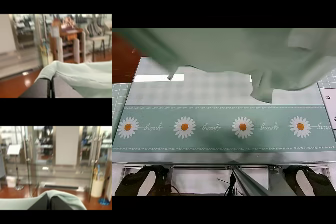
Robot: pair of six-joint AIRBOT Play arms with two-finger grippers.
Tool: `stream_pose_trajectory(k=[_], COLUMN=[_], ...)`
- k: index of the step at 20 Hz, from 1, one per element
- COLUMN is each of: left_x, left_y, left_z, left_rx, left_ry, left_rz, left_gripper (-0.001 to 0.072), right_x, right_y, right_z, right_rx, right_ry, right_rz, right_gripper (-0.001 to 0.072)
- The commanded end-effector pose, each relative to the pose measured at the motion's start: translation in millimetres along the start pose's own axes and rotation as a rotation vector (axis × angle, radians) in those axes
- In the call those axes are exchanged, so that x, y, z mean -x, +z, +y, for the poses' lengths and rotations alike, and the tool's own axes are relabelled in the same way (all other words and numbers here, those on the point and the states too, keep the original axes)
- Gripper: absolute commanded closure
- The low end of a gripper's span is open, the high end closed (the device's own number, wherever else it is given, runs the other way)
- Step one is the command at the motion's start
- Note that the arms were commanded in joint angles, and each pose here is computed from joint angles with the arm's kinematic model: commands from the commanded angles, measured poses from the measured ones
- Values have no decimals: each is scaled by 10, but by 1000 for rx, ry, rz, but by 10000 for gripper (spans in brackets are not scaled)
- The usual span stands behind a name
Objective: Fold the shirts.
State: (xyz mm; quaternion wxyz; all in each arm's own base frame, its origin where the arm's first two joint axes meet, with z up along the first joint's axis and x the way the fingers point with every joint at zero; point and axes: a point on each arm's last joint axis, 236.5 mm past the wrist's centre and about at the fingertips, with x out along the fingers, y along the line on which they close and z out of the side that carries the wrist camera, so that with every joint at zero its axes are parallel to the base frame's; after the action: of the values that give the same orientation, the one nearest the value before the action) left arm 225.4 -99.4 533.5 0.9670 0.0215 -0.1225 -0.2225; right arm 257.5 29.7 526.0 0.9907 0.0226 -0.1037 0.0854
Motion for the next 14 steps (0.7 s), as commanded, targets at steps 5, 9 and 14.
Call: stream_pose_trajectory(k=[5,9,14], left_x=[847,928,919], left_y=[13,-547,-1641], left_z=[-115,-160,25], left_rx=[-39,64,226], left_ry=[200,186,169], left_rz=[113,347,806], left_gripper=[682,682,682], right_x=[833,908,729], right_y=[250,-211,-1632], right_z=[23,-200,-412], right_rx=[98,86,-25], right_ry=[-178,-258,-185], right_rz=[82,294,927], right_gripper=[689,690,689])
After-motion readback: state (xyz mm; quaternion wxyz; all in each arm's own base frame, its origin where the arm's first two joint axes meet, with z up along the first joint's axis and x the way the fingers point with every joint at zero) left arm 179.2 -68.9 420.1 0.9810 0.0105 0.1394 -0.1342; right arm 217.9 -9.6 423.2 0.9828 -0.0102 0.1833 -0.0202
